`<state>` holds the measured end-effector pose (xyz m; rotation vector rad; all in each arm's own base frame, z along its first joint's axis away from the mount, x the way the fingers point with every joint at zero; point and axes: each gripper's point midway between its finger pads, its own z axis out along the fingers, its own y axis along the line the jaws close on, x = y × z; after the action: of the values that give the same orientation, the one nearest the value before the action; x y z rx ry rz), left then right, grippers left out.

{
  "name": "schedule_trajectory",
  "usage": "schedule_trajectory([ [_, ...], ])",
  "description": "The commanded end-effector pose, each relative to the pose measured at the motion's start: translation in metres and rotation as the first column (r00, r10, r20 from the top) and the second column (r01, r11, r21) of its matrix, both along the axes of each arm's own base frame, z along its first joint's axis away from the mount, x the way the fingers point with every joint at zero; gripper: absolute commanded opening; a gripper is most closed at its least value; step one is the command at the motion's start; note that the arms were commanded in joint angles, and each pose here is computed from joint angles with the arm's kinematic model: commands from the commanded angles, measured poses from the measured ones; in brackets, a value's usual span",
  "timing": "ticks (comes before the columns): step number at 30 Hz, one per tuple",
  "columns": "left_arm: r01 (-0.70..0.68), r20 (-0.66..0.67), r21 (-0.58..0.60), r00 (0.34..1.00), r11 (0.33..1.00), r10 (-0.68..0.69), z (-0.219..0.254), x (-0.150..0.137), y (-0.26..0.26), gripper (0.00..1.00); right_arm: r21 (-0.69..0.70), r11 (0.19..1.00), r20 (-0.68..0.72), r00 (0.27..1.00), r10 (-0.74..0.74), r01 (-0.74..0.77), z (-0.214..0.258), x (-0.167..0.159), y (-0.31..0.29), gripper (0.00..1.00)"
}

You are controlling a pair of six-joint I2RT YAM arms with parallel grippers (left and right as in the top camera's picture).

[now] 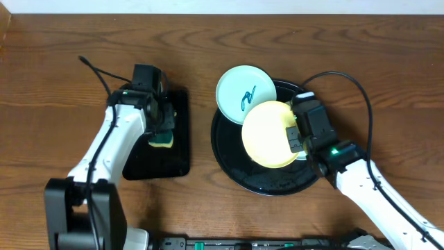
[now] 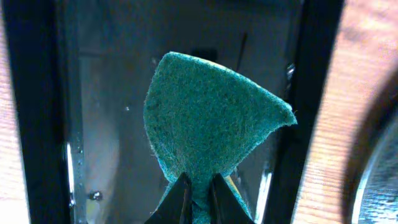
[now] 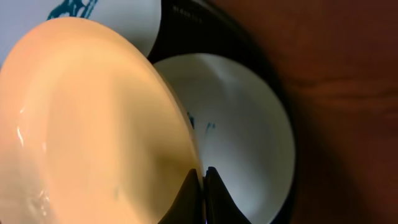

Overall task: Clean dirty plates on tray and stack at the side
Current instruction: 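Lift the yellow plate with the right gripper and tilt it upright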

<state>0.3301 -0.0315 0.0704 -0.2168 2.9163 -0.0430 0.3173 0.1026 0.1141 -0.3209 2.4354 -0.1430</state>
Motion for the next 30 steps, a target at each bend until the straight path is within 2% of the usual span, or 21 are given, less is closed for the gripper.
schedule_trajectory([
  [1, 0.042, -0.055, 0.023, 0.998, 0.999, -0.04, -0.017, -0.004, 0.004, 0.08, -0.129, 0.992, 0.114, 0.993, 0.016, -0.001, 0.03, 0.013, -0.006, 0.01],
  [11, 0.043, -0.107, 0.025, 0.993, 0.999, -0.04, -0.036, -0.006, 0.004, 0.08, -0.382, 0.924, 0.322, 0.937, 0.136, -0.003, 0.081, 0.023, 0.015, 0.01],
  [15, 0.043, -0.103, 0.025, 0.994, 0.999, -0.04, -0.036, -0.005, 0.004, 0.08, -0.46, 0.888, 0.359, 0.917, 0.174, 0.011, 0.095, 0.021, 0.021, 0.01],
  [26, 0.043, -0.103, 0.025, 0.994, 0.999, -0.04, -0.036, -0.005, 0.004, 0.08, -0.446, 0.895, 0.368, 0.915, 0.167, 0.016, 0.095, 0.019, 0.024, 0.01],
  [30, 0.043, -0.103, 0.025, 0.994, 0.999, -0.04, -0.036, -0.005, 0.004, 0.08, -0.396, 0.917, 0.387, 0.915, 0.115, 0.052, 0.095, 0.02, 0.021, 0.01],
])
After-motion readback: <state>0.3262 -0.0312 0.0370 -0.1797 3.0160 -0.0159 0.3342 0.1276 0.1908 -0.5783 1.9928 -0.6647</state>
